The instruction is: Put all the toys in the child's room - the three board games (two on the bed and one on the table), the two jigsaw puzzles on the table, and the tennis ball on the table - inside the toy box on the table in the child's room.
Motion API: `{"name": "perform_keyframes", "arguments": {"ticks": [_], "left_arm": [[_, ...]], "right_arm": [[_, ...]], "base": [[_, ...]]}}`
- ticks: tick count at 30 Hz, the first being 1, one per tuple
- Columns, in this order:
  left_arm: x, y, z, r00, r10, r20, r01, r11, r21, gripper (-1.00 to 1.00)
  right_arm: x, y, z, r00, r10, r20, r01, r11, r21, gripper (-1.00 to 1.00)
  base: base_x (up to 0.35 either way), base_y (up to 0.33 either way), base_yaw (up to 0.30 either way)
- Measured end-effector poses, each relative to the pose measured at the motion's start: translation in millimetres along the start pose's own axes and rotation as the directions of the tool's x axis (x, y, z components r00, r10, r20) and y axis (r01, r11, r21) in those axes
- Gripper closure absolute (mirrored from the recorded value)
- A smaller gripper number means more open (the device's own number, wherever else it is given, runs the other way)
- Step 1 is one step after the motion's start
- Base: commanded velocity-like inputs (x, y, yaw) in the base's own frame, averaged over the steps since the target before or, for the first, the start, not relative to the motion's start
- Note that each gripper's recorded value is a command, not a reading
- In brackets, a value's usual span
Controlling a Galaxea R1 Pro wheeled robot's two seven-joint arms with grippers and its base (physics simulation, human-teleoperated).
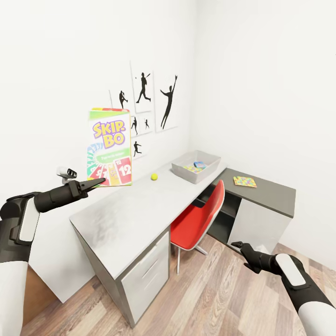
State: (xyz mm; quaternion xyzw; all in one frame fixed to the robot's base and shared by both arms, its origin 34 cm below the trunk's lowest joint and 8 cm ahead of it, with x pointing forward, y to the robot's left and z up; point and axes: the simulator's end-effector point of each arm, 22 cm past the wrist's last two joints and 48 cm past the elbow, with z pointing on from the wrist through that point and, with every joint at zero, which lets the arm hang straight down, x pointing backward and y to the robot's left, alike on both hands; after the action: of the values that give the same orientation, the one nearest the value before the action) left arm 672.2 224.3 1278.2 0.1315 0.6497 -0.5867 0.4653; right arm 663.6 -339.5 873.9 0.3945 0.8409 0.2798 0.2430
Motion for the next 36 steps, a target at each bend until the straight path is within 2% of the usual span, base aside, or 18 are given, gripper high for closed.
{"name": "perform_keyframes", "arguments": {"ticks": [12, 20, 25, 27, 29, 33, 36], "left_arm": [[-0.2, 0.0, -0.3, 1.0, 0.0, 0.0, 0.0, 1.0, -0.001, 1.0], [0.1, 0.2, -0.3, 1.0, 0.001, 0.0, -0.001, 1.0, -0.002, 1.0], [-0.5, -1.4, -0.4, 1.0, 0.004, 0.0, -0.004, 1.0, -0.002, 1.0], [-1.3, -2.5, -0.5, 1.0, 0.006, 0.001, -0.006, 1.0, -0.001, 1.0], [-1.9, -3.7, -0.6, 1.0, 0.008, 0.001, -0.008, 1.0, 0.0, 1.0], [-3.0, -5.8, -0.9, 1.0, 0.013, 0.002, -0.013, 1.0, -0.001, 1.0], [-3.5, -7.2, -1.0, 1.0, 0.016, 0.002, -0.016, 1.0, -0.001, 1.0]], "right_arm": [[0.1, 1.5, -0.1, 1.0, 0.002, 0.001, -0.002, 1.0, -0.007, -1.0], [0.6, 7.1, 0.1, 1.0, 0.004, 0.0, -0.004, 0.999, -0.036, -1.0], [-1.0, 9.4, -2.0, 1.0, 0.002, 0.001, -0.002, 0.999, -0.045, -1.0], [-3.5, 13.4, -4.5, 1.0, -0.001, 0.002, 0.001, 0.998, -0.062, -1.0], [-2.4, 26.3, -8.4, 1.0, -0.005, -0.014, 0.004, 0.993, -0.116, -1.0], [8.7, 68.2, -24.9, 0.995, -0.055, -0.086, 0.031, 0.967, -0.253, -1.0], [6.3, 80.8, -35.1, 0.993, -0.08, -0.087, 0.052, 0.956, -0.29, -1.0]], "base": [[0.023, -0.176, 0.0], [0.186, -0.241, -0.005], [0.214, -0.223, -0.153], [0.197, -0.189, -0.209], [0.177, -0.165, -0.215], [0.15, -0.137, -0.217], [0.138, -0.125, -0.167]]}}
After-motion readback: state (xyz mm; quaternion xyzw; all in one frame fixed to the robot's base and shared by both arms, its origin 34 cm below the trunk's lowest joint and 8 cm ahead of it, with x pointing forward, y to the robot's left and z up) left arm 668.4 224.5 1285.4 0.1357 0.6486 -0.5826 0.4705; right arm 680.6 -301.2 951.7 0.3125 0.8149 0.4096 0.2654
